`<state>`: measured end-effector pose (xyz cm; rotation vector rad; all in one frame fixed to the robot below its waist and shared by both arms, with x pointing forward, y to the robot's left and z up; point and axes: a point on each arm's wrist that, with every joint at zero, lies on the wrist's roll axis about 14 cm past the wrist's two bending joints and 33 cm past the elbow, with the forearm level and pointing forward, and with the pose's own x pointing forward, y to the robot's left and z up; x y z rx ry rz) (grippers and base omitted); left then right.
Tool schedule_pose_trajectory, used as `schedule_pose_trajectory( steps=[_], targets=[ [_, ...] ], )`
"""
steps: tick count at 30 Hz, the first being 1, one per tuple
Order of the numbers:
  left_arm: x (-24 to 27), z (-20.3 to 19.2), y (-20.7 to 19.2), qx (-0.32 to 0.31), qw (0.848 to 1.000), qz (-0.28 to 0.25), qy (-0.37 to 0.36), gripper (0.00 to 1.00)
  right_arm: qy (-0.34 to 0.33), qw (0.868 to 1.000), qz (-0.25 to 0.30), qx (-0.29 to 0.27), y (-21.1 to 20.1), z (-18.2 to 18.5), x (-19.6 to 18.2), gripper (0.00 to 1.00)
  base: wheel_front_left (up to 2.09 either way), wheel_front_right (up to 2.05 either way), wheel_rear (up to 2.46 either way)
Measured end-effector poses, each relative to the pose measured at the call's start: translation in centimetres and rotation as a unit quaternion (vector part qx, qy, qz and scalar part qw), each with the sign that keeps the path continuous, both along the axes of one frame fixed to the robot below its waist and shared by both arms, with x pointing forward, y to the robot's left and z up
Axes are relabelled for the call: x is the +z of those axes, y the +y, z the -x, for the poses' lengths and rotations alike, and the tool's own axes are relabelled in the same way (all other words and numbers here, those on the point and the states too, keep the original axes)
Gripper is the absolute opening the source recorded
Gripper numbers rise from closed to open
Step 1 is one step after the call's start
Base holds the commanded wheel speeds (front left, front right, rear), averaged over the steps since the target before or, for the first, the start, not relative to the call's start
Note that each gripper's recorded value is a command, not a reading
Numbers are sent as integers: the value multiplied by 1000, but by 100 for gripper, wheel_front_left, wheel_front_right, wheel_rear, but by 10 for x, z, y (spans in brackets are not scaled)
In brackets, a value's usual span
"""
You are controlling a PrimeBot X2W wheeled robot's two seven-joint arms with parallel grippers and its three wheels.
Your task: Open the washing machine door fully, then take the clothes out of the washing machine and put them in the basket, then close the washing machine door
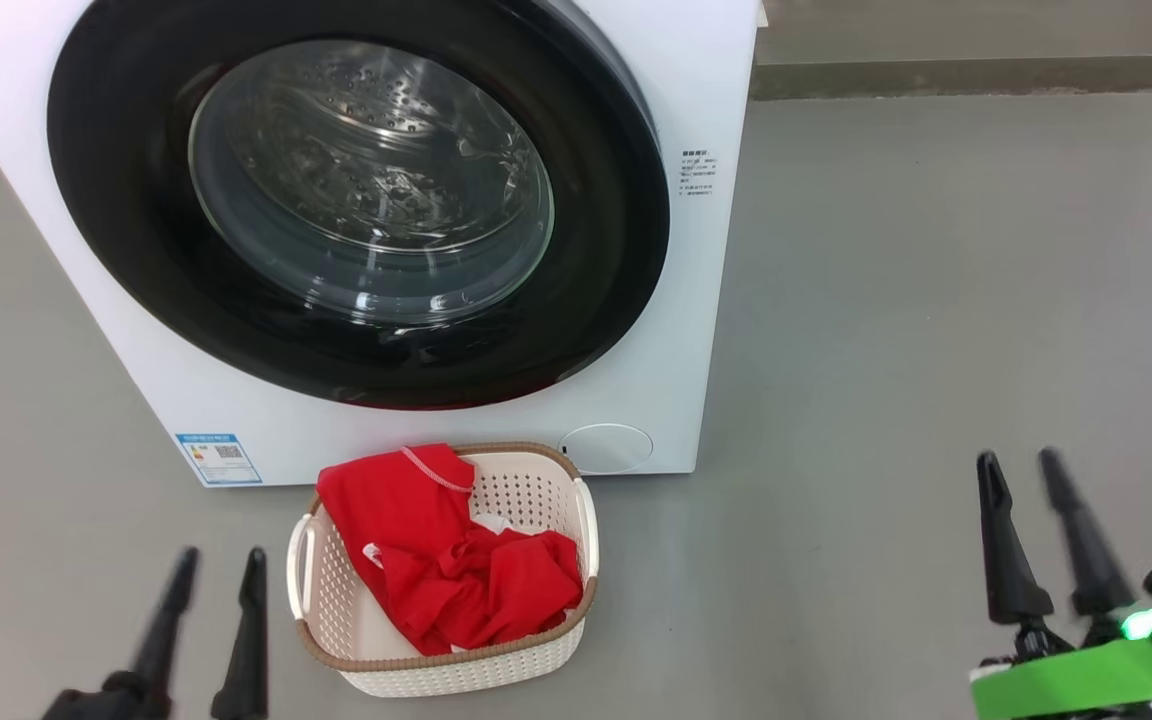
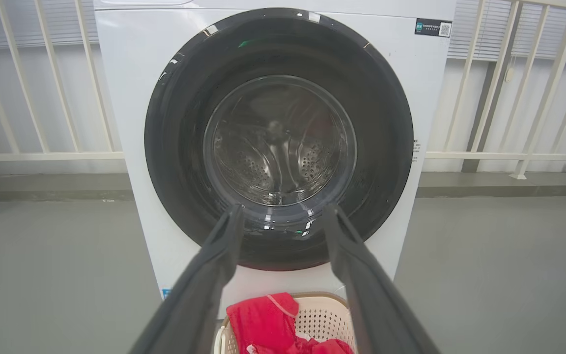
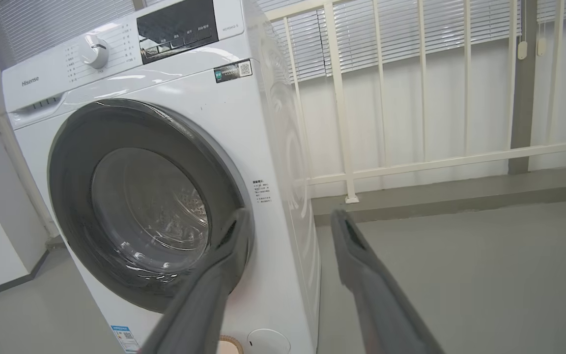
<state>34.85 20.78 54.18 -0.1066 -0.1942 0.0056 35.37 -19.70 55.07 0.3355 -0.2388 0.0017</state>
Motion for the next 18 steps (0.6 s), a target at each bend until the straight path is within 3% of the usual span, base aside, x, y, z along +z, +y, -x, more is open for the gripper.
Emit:
schedule_pose_trajectory(
  steps=[7,18],
  targets=[
    [-40,9,-8,-2,998,27,63,0,69,997,-17,1,6,12,-45,0,0,0,0],
    [-46,9,-5,3,993,87,76,0,84,994,-72,0,2,11,-51,0,0,0,0]
  ],
)
